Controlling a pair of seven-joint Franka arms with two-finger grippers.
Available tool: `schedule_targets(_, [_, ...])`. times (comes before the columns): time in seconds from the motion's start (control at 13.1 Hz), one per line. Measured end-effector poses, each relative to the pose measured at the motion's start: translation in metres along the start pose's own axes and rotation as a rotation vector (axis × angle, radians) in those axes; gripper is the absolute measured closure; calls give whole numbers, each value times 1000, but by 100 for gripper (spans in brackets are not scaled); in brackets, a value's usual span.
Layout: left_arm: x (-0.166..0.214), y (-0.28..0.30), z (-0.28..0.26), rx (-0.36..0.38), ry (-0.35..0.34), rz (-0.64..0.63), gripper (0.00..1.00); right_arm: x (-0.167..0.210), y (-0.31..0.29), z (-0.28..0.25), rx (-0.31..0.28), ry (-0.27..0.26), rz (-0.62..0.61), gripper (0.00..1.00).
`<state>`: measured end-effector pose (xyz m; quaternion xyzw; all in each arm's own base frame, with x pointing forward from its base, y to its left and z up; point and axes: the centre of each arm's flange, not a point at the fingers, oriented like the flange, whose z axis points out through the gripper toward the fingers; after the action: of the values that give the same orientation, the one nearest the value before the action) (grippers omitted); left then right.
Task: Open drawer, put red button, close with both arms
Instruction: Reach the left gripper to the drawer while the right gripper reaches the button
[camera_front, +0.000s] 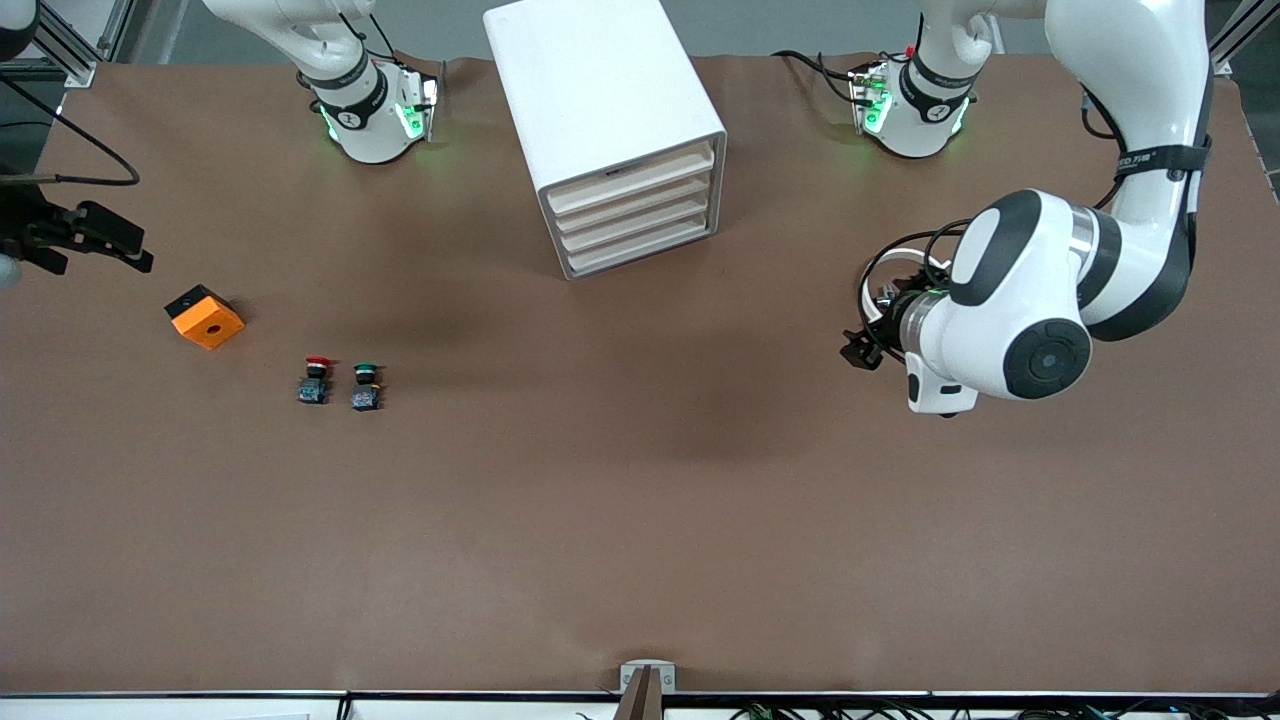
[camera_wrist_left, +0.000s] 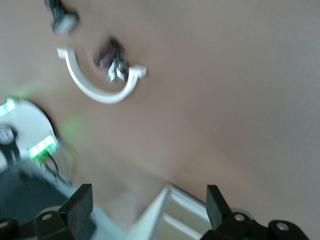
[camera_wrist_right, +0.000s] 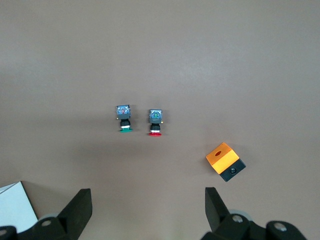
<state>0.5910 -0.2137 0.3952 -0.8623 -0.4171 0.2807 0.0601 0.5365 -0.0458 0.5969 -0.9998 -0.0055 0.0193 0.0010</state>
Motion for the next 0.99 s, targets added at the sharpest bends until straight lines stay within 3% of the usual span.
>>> schedule_targets(0.15, [4, 11, 19, 20, -91, -131, 0, 13, -3, 21, -2, -34, -5, 0])
schedule_targets(0.3, [7, 23, 40, 61, -119, -269, 0, 28, -2, 52, -3, -88, -4, 0])
schedule_targets(0.53, [-16, 37, 61, 117, -143, -338, 0, 54, -1, 113, -8, -162, -2, 0])
schedule_targets(0.69, [-54, 45, 80, 191, -134, -364, 0, 69, 1, 155, -14, -156, -1, 0])
schedule_targets(0.99, [-106, 74, 144, 347, -209, -506, 0, 66, 6, 220, -22, -116, -15, 0])
